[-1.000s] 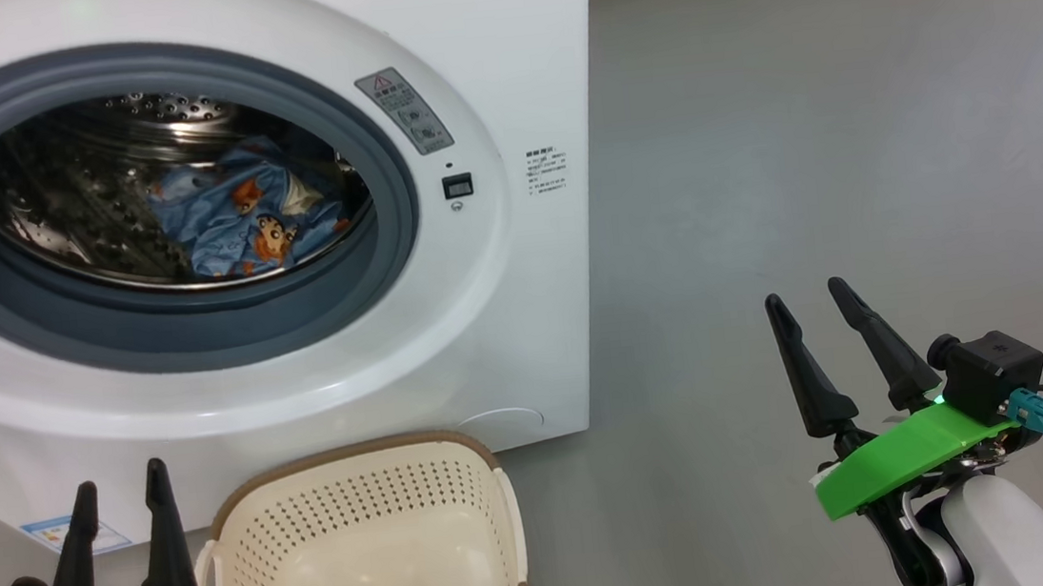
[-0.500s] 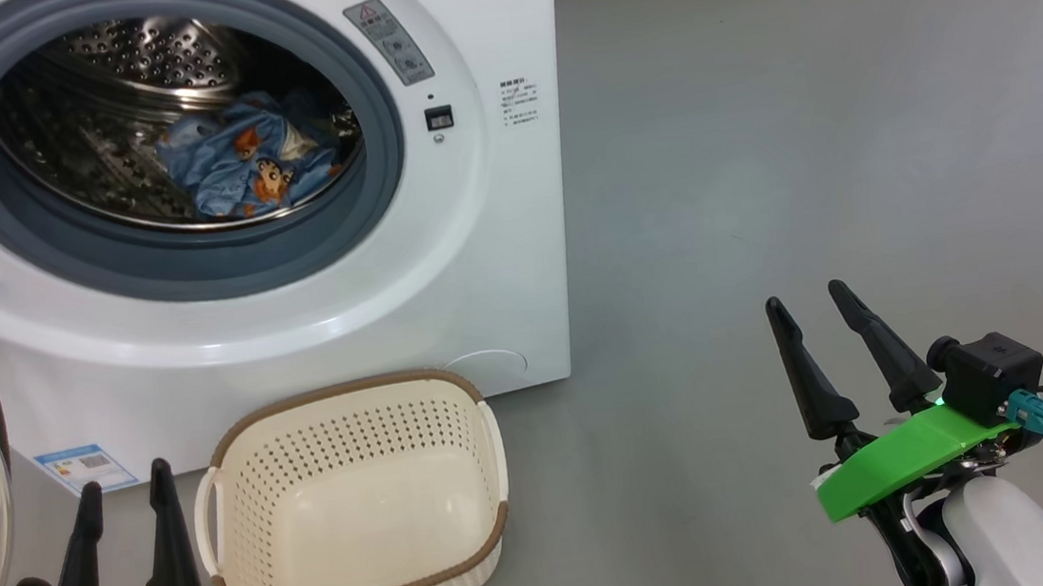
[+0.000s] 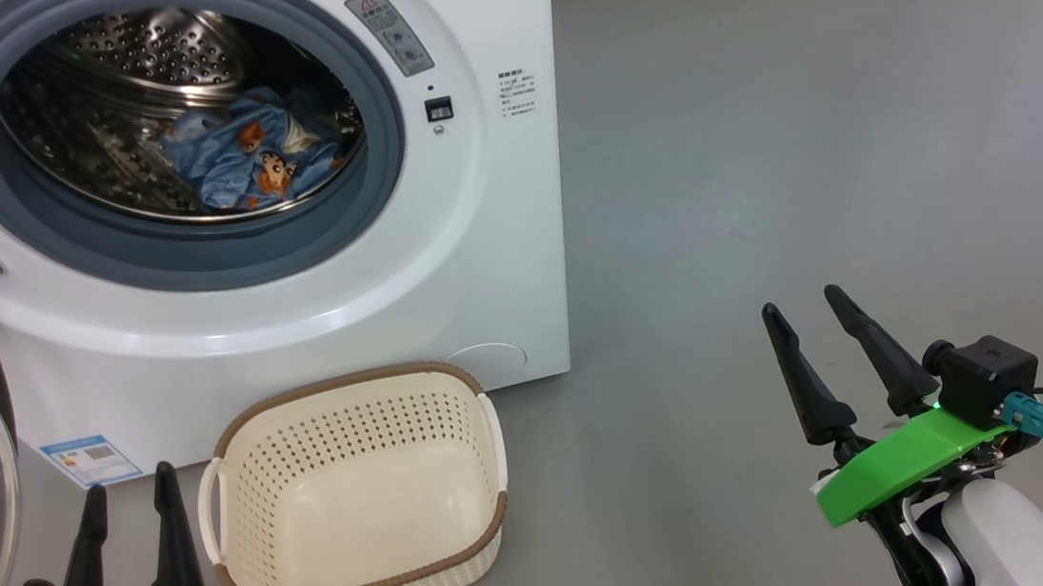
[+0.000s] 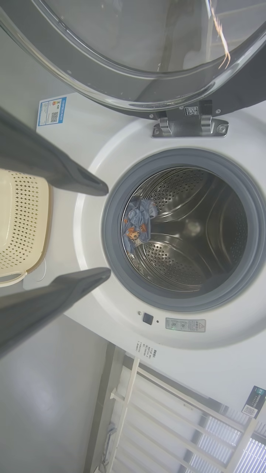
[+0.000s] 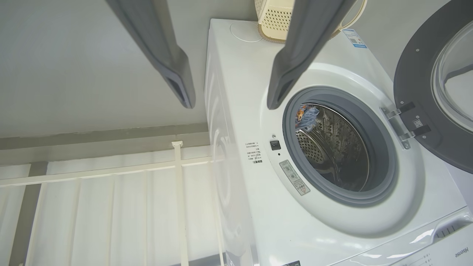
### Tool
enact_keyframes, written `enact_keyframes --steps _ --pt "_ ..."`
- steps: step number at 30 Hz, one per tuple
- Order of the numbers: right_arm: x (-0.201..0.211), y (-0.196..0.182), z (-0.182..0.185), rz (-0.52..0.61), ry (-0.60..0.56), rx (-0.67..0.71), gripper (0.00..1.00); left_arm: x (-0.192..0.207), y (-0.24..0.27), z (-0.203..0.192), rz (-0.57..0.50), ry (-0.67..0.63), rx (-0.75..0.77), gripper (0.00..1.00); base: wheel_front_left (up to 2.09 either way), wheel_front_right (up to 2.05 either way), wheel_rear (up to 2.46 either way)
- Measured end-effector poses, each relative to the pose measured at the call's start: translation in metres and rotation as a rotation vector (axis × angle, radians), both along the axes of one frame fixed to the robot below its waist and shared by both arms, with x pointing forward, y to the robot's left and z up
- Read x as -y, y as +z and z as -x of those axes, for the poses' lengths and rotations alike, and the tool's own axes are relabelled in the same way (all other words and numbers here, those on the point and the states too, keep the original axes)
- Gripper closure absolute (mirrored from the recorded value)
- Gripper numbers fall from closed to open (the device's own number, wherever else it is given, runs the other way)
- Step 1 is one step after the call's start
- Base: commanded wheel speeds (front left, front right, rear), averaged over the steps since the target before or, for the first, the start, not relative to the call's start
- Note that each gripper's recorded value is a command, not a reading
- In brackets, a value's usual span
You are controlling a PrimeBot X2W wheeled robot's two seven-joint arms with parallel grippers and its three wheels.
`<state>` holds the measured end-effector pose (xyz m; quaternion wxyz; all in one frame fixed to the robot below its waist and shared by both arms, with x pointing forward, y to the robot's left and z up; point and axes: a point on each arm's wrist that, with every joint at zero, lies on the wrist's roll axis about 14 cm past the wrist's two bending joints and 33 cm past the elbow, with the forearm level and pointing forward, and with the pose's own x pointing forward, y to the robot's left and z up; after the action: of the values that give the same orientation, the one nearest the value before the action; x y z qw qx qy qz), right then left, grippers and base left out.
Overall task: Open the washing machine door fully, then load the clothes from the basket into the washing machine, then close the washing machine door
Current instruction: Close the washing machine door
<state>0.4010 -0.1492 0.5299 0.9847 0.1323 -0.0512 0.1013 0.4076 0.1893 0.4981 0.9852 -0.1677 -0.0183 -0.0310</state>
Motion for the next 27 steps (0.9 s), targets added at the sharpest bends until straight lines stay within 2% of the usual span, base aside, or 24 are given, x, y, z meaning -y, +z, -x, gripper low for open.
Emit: enact_keyframes --steps 27 --pt "-0.012 -0.001 -0.005 0.0 0.034 -0.002 0.0 -0.011 0.0 0.007 0.003 0.032 0.001 0.0 0.0 0.0 0.0"
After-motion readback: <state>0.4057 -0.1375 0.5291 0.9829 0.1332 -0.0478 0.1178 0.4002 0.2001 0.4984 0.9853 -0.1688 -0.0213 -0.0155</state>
